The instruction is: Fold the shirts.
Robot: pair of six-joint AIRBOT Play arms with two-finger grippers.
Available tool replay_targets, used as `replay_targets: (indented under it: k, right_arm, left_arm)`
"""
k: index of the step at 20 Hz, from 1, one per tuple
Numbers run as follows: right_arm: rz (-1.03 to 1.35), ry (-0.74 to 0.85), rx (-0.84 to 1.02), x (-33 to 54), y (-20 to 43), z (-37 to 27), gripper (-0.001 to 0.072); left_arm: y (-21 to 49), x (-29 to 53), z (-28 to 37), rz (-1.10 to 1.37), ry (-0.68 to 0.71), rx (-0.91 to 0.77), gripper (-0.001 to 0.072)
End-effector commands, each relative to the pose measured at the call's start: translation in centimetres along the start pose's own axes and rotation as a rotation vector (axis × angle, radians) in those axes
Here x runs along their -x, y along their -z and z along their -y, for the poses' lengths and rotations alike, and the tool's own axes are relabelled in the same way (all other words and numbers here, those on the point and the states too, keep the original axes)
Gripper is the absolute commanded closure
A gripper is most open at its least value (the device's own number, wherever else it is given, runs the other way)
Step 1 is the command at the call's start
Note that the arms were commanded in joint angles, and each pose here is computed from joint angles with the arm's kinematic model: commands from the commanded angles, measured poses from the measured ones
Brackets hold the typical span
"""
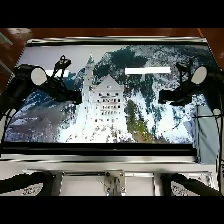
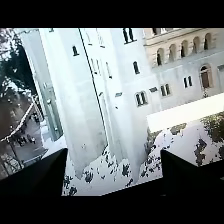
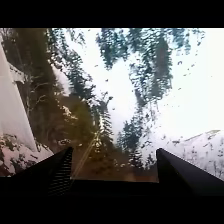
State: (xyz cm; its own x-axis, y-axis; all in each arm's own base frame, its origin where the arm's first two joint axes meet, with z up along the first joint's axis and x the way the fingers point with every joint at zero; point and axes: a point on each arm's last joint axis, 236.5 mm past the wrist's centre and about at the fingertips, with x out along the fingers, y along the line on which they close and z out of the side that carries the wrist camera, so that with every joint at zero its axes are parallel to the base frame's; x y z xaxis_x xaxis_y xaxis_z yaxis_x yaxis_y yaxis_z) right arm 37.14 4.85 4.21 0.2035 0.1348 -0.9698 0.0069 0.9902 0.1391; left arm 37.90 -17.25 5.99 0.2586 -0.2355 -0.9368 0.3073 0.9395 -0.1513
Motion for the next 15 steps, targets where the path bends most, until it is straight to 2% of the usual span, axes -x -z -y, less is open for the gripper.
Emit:
replay_targets:
  k: [1, 15]
  right_arm:
    - [-0.054, -0.06, 0.048, -0.73, 1.33, -3.66, 0.0076]
    - [-0.057, -0.096, 0.038, -0.64, 1.39, -4.46, 0.0076]
  left_arm:
    - [0.04, -0.79, -0.1, -0.03, -0.023, -0.011, 0.0041]
    - [0.08, -1.38, -0.2, -0.04, -0.024, -0.01, 0.0041]
